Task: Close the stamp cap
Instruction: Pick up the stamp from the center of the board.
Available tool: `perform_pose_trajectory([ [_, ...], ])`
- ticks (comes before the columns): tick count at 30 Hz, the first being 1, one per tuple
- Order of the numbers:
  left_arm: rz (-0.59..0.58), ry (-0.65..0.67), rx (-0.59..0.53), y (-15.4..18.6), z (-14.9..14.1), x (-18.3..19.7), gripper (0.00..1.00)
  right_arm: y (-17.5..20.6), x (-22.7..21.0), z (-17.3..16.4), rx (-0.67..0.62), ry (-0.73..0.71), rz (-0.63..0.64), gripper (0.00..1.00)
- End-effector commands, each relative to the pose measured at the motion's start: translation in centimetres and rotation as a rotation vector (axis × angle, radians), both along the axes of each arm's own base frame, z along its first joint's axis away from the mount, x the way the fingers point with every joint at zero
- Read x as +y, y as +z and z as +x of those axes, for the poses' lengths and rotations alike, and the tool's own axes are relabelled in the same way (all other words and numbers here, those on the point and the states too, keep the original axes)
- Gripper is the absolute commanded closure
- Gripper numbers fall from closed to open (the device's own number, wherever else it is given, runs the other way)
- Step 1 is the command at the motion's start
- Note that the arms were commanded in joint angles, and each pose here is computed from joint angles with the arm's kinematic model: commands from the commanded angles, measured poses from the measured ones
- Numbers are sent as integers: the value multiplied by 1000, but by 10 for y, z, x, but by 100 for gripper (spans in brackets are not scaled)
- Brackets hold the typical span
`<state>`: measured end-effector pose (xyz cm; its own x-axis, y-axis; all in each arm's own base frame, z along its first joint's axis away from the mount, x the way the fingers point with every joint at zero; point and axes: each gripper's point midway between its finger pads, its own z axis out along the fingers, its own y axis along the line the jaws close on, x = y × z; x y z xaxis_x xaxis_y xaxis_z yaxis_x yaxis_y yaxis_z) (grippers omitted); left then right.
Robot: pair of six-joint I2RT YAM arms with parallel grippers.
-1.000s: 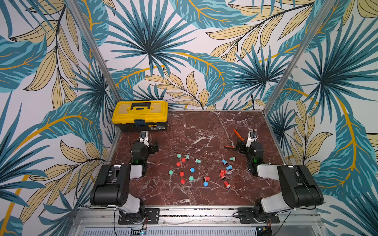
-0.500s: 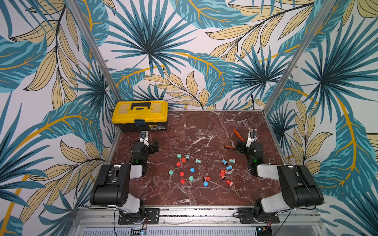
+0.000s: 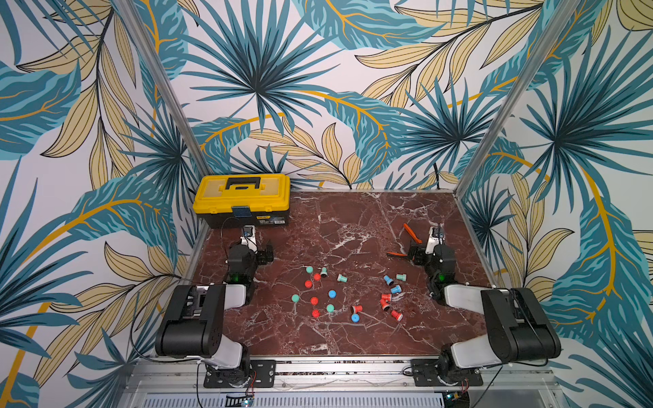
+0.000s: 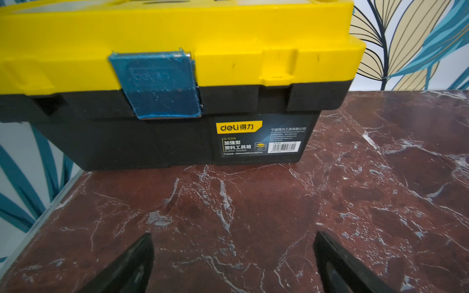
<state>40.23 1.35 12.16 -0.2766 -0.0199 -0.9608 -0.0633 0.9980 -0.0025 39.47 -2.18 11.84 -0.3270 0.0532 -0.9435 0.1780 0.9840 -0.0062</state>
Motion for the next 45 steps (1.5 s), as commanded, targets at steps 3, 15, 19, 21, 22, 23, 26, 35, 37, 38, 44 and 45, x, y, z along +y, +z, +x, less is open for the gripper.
perform_pose_trajectory([
  [3,33,109,-118,46,-15,10,0,24,7,-6,91,14,61,4],
  [15,-145,36,190,85,-3,-25,1,36,73,-36,353,110,333,17],
  [19,-149,-24,385,98,-6,-37,0,28,103,-58,504,179,298,23],
  [21,-154,-7,434,106,-11,-34,1,27,121,-67,545,245,256,25],
  [22,-174,12,447,109,-14,-31,1,26,129,-71,565,279,240,25],
  [23,-212,3,459,113,-17,-30,0,25,138,-76,585,322,225,25],
  [26,-340,-38,463,119,-26,-28,0,21,162,-92,632,470,193,27],
  [35,-249,33,471,103,-47,-3,1,17,215,-121,621,880,-36,29],
  [37,-255,41,486,96,-49,-3,1,19,227,-126,582,995,-115,30],
  [38,-259,39,491,94,-50,-4,0,19,232,-131,565,1060,-153,30],
  [44,-260,45,479,97,-52,-3,1,2,250,-172,577,1431,-437,37],
  [45,-255,47,476,98,-53,-2,0,-3,249,-176,603,1454,-471,37],
])
